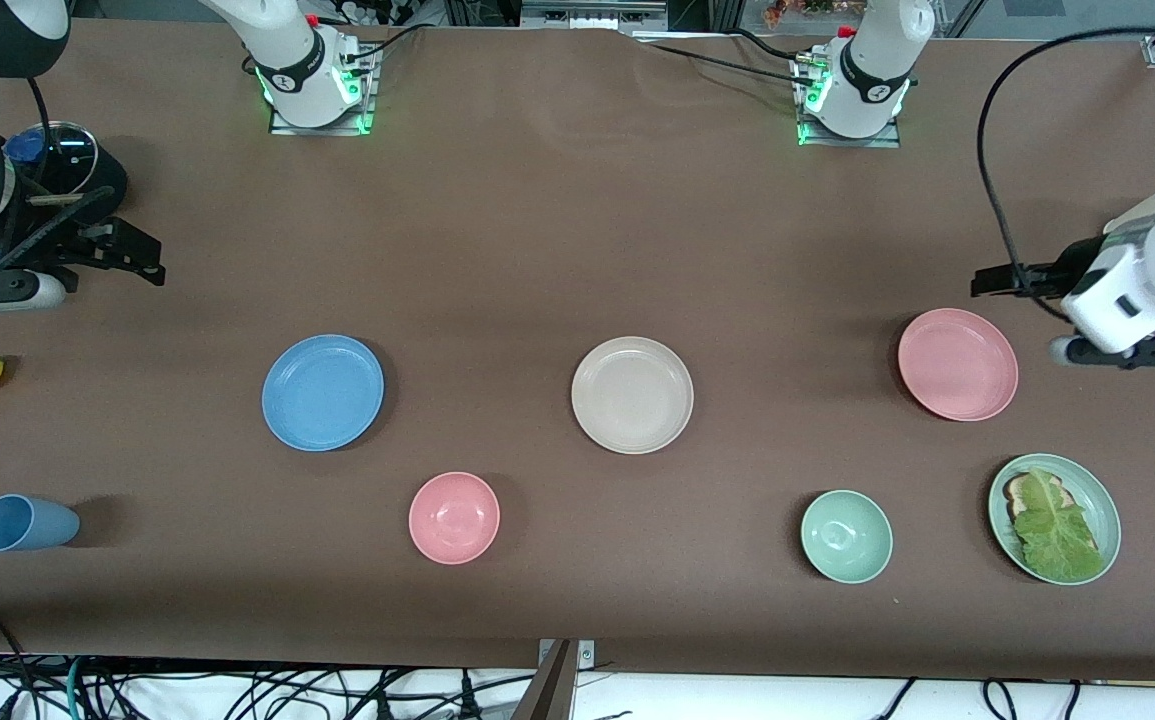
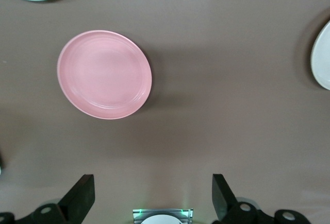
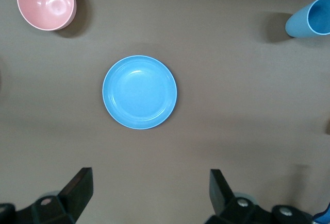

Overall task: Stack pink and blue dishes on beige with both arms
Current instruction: 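Reach the left gripper down to the rim of the pink plate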

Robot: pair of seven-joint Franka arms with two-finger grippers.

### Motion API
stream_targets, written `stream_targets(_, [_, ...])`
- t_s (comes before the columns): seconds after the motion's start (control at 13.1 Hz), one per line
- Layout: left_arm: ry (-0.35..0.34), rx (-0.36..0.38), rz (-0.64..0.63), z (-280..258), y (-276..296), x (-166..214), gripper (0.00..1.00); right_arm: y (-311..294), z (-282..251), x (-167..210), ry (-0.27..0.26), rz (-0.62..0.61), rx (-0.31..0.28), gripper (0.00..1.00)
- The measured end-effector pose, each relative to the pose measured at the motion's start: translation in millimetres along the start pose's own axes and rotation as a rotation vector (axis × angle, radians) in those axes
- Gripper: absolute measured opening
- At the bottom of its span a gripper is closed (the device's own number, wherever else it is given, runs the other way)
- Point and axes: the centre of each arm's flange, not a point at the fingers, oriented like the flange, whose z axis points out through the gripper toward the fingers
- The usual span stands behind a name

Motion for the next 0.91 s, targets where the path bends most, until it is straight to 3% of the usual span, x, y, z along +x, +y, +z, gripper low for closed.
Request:
stream_targets(0.46, [-0.064,-0.004,-0.008,38.4,-5.9,27.4,1.0,0.1,-0.1,0.0,0.0,0.0,0.0,1.0])
stream_targets(0.69, [-0.013,-0.008,-0.024,38.8,-18.9,36.9,1.0,0.1,0.0,0.0,0.0,0.0,0.0,1.0])
stream_targets(0.91, [0.024,-0.084,0.015,54.4,-69.1,48.5,1.0,0.4,-0.1,0.0,0.0,0.001,0.0,1.0])
